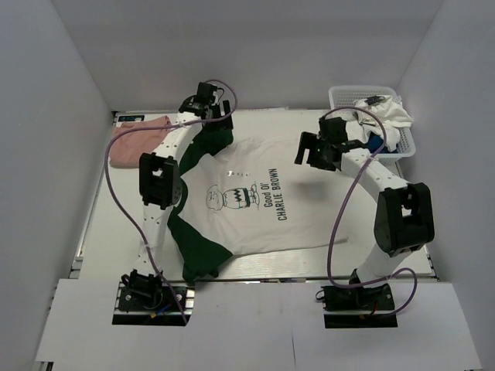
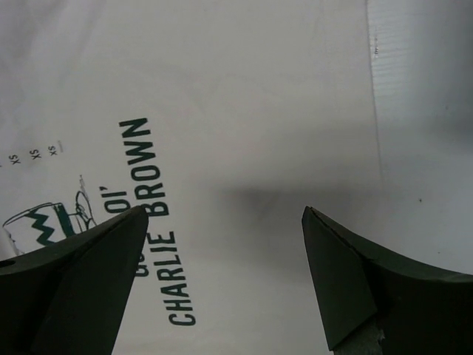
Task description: Fold and stack the t-shirts
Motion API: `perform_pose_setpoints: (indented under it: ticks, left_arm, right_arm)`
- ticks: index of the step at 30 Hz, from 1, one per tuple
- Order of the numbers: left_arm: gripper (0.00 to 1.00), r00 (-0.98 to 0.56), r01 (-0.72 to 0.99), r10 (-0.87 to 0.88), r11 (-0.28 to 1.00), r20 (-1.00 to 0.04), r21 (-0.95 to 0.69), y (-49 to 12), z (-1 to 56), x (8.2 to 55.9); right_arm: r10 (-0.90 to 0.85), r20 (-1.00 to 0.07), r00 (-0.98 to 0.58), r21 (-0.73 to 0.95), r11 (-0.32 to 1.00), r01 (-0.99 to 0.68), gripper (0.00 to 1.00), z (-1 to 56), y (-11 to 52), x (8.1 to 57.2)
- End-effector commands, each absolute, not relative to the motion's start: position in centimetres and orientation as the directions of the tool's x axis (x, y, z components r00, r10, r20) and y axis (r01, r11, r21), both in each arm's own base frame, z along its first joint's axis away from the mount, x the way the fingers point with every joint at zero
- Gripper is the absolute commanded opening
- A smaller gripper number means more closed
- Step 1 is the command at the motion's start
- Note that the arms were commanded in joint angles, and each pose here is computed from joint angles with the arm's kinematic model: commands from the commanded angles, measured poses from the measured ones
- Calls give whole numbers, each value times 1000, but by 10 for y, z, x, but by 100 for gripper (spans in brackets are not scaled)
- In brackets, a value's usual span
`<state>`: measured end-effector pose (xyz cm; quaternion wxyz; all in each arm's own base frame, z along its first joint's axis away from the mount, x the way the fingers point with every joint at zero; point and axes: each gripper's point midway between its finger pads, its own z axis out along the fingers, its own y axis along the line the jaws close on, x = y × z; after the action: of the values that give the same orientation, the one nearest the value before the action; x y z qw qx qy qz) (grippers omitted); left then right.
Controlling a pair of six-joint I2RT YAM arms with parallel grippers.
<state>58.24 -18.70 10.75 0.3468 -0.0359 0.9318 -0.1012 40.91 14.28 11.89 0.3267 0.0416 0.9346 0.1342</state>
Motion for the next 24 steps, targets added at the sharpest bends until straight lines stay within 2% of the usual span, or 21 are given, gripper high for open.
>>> perform_pose_setpoints:
  ticks: [1,6,11,12,16,20,24]
  left_arm:
    - [100,-664,97,-87,975,-743,-201,-198,128,608]
    - [100,-686,91,-80,977,-723,-194,-200,85,615]
    - [100,-683,102,-122,960,-720,-260,-216,51,633]
    - [100,-698,106,-117,959,-706,-264,-219,30,633]
    - [100,-648,135,-190,924,-738,-357,-238,29,652]
    - [100,-552,277,-267,835,-790,-476,-276,45,673]
    - [100,-447,264,-383,807,-808,-528,-278,62,698]
  right_arm:
    - [160,-657,-736,213,977,23,90,131,125,420]
    - [136,-643,-753,170,985,33,90,118,117,414]
    - [125,-603,-788,157,987,37,90,100,114,401]
    - [126,-597,-792,152,987,43,90,98,112,400]
    - [112,-594,-796,128,991,44,90,94,109,395]
    - [97,-592,-800,104,994,43,90,87,104,395]
    - [69,-588,-806,79,996,28,90,81,104,401]
